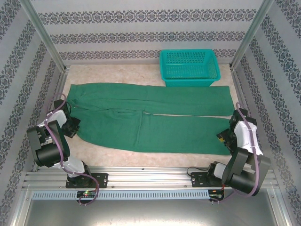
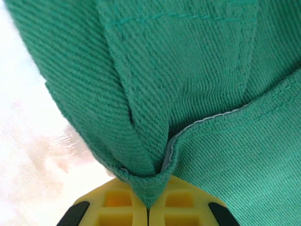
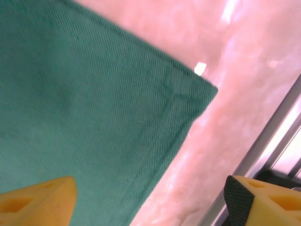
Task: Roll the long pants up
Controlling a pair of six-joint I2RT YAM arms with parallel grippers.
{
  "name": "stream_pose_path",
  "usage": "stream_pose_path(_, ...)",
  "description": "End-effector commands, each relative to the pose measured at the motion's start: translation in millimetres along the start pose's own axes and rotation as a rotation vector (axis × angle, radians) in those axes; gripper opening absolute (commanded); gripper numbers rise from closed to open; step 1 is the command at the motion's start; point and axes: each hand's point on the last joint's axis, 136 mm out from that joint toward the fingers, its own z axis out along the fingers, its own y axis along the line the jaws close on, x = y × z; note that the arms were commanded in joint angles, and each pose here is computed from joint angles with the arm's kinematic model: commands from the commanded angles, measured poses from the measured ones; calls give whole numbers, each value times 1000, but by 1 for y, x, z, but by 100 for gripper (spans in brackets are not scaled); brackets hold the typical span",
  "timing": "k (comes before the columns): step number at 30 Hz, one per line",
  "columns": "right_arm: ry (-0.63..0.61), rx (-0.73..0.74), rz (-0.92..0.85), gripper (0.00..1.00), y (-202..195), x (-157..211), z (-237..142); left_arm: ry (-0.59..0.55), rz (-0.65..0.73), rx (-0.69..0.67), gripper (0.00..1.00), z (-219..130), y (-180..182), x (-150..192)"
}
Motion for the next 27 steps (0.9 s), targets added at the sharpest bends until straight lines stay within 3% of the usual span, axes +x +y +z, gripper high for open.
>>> stream_pose_path(1,55,-30,28,84,3,13,15,-36,41,21,0,-7,-15,-9)
stream_pose_path(12,111,-42,42,81,9,22,47,-63,87,13,0,-19,-23,-12)
stream_pose_path(14,118,-33,46,70,10,22,53,-58,89,12,0,-17,-23,-10)
stream_pose_path(15,120,-28,51,60,9,22,54,-54,92,11,0,-16,-23,-10)
stream_pose_path(16,118,-24,53,16,10,22,55,-51,94,9,0,-15,-22,-9)
stream_pose_path(17,113,-22,54,0,10,21,55,-51,96,4,0,-14,-21,-8)
stream_pose_path(22,50,-48,66,0,9,12,34,-76,97,-5,0,-25,-7,-2)
stream_pose_path(27,-48,-123,73,0,16,-5,0,-179,74,-57,0,-58,27,4)
